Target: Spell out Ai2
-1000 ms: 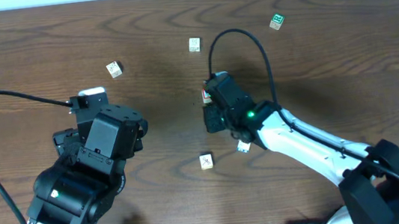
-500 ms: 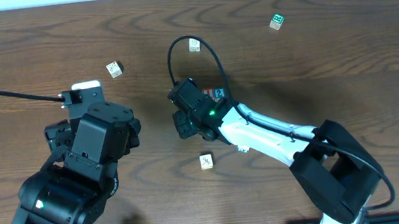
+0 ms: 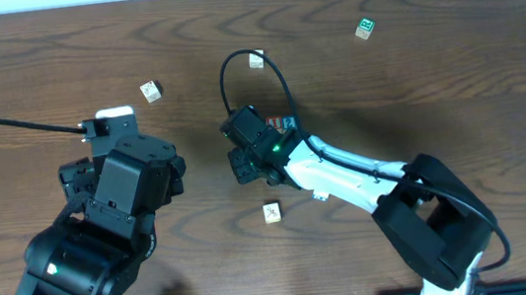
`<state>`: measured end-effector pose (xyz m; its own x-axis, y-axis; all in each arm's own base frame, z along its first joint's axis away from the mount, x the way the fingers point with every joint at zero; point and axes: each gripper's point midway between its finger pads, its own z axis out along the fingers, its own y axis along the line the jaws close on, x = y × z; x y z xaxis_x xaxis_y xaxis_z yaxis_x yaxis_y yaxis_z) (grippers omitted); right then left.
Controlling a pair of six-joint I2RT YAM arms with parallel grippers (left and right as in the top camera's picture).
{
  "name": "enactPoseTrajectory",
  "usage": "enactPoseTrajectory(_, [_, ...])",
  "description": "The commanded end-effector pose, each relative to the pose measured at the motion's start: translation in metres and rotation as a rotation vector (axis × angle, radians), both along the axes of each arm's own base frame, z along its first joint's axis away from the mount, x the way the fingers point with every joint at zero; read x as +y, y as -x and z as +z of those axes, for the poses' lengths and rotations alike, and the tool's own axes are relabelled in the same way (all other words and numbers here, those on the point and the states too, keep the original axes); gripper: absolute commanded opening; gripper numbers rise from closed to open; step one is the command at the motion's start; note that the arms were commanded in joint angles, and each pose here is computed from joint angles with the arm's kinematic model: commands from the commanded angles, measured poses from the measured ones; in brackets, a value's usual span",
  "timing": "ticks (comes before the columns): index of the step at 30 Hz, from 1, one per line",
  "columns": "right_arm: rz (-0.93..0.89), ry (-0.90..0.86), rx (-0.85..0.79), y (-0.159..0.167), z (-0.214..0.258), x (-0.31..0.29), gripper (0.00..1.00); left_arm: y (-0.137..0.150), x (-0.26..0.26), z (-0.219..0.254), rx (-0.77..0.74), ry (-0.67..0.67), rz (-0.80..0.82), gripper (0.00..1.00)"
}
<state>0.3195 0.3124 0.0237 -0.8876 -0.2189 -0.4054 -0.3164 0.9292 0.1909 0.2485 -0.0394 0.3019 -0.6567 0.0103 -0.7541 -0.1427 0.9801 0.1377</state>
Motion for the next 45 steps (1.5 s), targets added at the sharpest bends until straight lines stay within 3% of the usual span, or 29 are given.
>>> enactPoseTrajectory(1, [-0.010, 0.007, 0.000, -0.002, -0.003, 0.002, 0.25, 0.001, 0.004, 0.008, -0.021, -0.009, 0.012, 0.95])
enactPoseTrajectory(15, [0.010, 0.028, 0.030, 0.005, -0.017, 0.007, 0.24, 0.000, 0.005, 0.008, -0.022, -0.011, 0.014, 0.95])
enactPoseTrajectory(17, [0.021, 0.023, 0.025, 0.003, -0.012, 0.010, 0.31, 0.000, 0.005, 0.008, -0.022, -0.012, 0.014, 0.95])
enactPoseTrajectory(24, [0.046, 0.035, -0.018, -0.009, 0.007, 0.017, 0.36, 0.000, 0.006, 0.008, -0.026, -0.016, 0.019, 0.96])
enactPoseTrajectory(30, [0.039, 0.091, -0.050, -0.019, 0.025, 0.011, 0.49, -0.002, 0.007, 0.016, -0.056, -0.009, 0.028, 0.95])
enactPoseTrajectory(33, [-0.017, 0.160, -0.101, -0.034, 0.049, -0.007, 0.49, -0.002, 0.009, 0.021, -0.070, -0.011, 0.036, 0.95])
enactPoseTrajectory(38, [-0.140, 0.211, -0.174, -0.060, 0.092, -0.053, 0.69, -0.002, 0.008, 0.032, -0.096, 0.009, 0.034, 0.95])
enactPoseTrajectory(45, [-0.365, 0.254, -0.130, -0.076, 0.132, -0.166, 0.67, 0.003, 0.011, 0.067, -0.175, 0.042, 0.023, 0.95])
